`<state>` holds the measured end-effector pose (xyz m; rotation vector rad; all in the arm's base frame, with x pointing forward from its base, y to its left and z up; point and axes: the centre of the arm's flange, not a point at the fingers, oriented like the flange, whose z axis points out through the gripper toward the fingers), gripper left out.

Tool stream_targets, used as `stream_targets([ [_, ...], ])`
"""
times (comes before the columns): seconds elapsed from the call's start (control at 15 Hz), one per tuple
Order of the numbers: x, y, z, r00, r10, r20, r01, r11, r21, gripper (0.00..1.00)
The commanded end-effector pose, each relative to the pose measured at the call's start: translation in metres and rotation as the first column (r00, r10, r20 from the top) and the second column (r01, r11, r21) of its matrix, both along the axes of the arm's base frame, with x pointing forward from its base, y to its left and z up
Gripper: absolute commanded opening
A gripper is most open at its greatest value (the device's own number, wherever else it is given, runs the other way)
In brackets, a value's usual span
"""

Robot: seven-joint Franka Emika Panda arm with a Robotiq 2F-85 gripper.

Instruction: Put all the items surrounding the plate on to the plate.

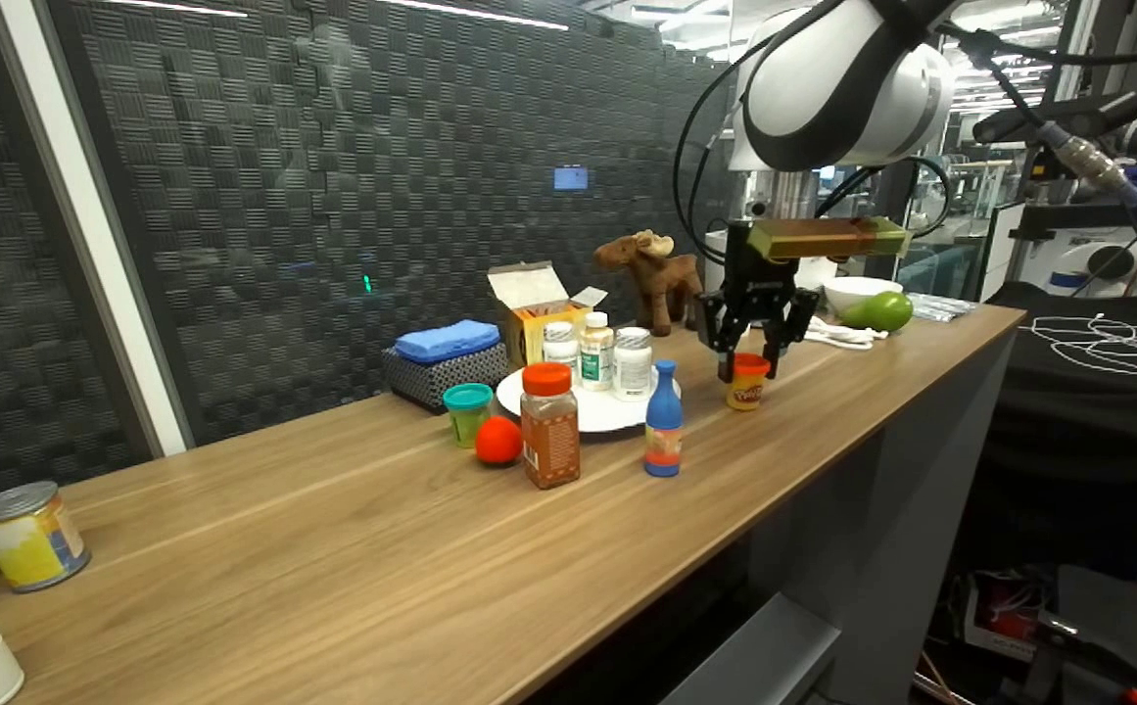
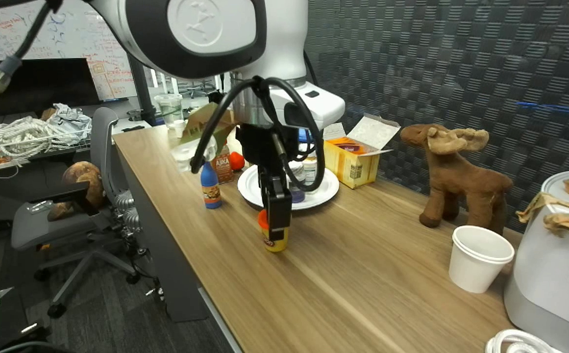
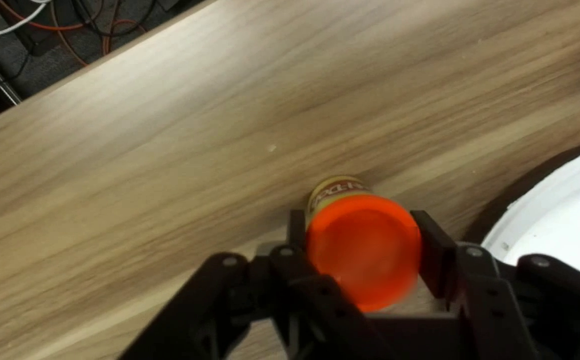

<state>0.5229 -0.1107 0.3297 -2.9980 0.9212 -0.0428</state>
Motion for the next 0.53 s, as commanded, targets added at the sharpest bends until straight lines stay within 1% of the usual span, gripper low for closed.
stream_targets([
  [0.0,0.004,-0.002,0.024,0.999,-0.013,0.039,0.014,1.000,-0.028,0.29],
  [0.2,0.012,0.001,0.053,0.998,-0.031,0.057,0.035,0.996,-0.081,0.28],
  [0.47,0.037,0.020,0.111,0.988,-0.056,0.146,0.086,0.975,-0.203,0.28],
])
